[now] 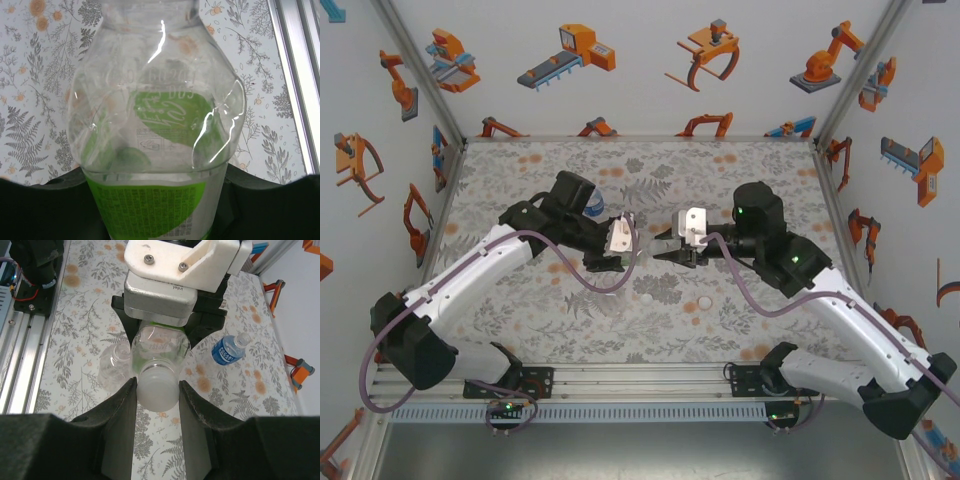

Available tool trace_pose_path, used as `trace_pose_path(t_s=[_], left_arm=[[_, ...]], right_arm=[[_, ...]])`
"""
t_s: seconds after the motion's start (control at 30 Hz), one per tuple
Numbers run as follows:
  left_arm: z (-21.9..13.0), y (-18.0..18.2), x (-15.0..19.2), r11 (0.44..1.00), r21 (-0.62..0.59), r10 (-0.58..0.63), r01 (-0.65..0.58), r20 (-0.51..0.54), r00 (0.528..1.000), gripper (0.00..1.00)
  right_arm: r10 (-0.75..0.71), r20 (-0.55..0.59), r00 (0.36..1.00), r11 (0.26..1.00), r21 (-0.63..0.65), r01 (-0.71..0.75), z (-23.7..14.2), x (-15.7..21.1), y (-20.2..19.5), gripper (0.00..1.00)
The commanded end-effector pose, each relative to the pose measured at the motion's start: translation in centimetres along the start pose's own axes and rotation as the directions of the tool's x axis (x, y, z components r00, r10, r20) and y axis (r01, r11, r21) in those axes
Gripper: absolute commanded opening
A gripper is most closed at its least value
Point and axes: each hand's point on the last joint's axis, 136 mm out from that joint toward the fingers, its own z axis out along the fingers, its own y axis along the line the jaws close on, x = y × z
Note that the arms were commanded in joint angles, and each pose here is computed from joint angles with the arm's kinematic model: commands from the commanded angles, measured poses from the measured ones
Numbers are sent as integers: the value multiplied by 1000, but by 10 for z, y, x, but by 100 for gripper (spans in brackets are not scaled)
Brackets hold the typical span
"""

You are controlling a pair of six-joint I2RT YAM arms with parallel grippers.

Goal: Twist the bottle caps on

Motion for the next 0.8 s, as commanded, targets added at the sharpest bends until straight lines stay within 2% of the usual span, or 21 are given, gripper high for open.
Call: trace_pose_path(t_s=[0.0,0.27,0.57,0.77], left_arm=[[-8,-1,-22,998,4,63,-64,66,996,0],[-11,-6,-32,996,26,76,-80,119,990,0],[-16,-17,-49,989,44,127,-141,233,964,0],[-17,-14,-56,990,36,121,-135,265,957,0]], right_arm=[[-20,1,1000,1000,-3,20,1,-8,0,4],[-23,21,1000,999,-35,24,5,-9,3,2],[-60,88,994,997,-50,64,2,-18,11,0],[-33,80,996,998,-48,37,3,-15,10,0]])
